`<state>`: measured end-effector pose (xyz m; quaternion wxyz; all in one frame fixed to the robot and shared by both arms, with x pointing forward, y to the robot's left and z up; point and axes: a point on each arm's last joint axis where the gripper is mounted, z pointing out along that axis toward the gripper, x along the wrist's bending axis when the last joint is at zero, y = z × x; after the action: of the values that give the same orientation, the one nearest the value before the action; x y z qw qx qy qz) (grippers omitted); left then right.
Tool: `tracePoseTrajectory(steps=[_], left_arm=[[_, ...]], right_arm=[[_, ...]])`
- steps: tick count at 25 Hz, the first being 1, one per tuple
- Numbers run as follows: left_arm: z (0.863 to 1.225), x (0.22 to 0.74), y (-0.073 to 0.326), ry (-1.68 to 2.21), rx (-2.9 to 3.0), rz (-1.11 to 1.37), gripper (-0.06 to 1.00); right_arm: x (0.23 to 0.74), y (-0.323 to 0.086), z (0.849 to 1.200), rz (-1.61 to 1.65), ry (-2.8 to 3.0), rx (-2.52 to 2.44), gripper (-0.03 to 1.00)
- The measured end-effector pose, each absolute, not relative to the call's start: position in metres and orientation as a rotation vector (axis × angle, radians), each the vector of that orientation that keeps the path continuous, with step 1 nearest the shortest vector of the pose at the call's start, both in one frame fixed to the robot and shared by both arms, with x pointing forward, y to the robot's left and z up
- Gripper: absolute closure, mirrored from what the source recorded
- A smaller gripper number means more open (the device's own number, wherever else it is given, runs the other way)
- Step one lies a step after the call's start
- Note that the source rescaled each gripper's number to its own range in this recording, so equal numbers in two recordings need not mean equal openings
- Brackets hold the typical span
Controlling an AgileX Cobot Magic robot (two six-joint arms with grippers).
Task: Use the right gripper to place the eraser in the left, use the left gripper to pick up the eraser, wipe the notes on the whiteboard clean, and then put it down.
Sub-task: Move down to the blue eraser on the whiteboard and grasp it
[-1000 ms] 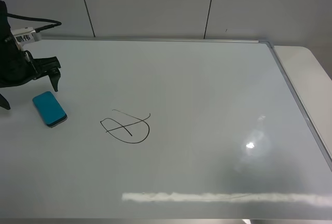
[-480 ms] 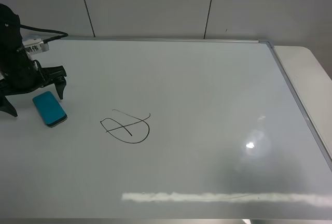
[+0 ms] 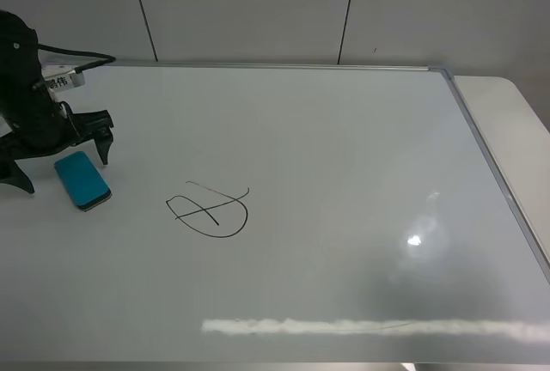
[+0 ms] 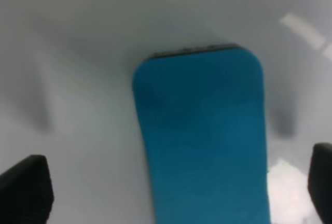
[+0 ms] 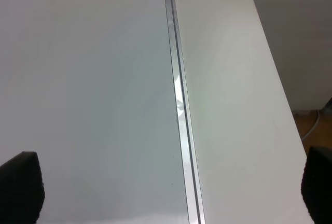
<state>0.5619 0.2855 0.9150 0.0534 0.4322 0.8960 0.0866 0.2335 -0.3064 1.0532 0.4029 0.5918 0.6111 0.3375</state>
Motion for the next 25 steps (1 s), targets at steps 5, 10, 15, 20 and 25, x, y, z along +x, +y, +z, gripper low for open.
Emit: tracePoseTrajectory(steps=[5,10,15,20,25], left_arm=[[0.909,0.564,0.285,2.728,1.308,0.257,-0.06],[0.908,0.564,0.285,2.73,1.307,0.259,-0.06],[0.908,0.564,0.286,2.731,1.306,0.266,-0.06],[0.904,0.564,0.286,2.746,1.315,0.261,0.54],[0.903,0.564,0.286,2.734,1.342,0.266,0.92]], right_arm=[[0.233,-0.306,1.053,0.853,1.544,1.495,-0.03],[0.233,-0.306,1.053,0.853,1.544,1.495,-0.03],[0.233,-0.306,1.053,0.853,1.544,1.495,-0.03],[0.233,-0.306,1.053,0.853,1.544,1.495,-0.03],[0.233,-0.306,1.053,0.853,1.544,1.495,-0.03]])
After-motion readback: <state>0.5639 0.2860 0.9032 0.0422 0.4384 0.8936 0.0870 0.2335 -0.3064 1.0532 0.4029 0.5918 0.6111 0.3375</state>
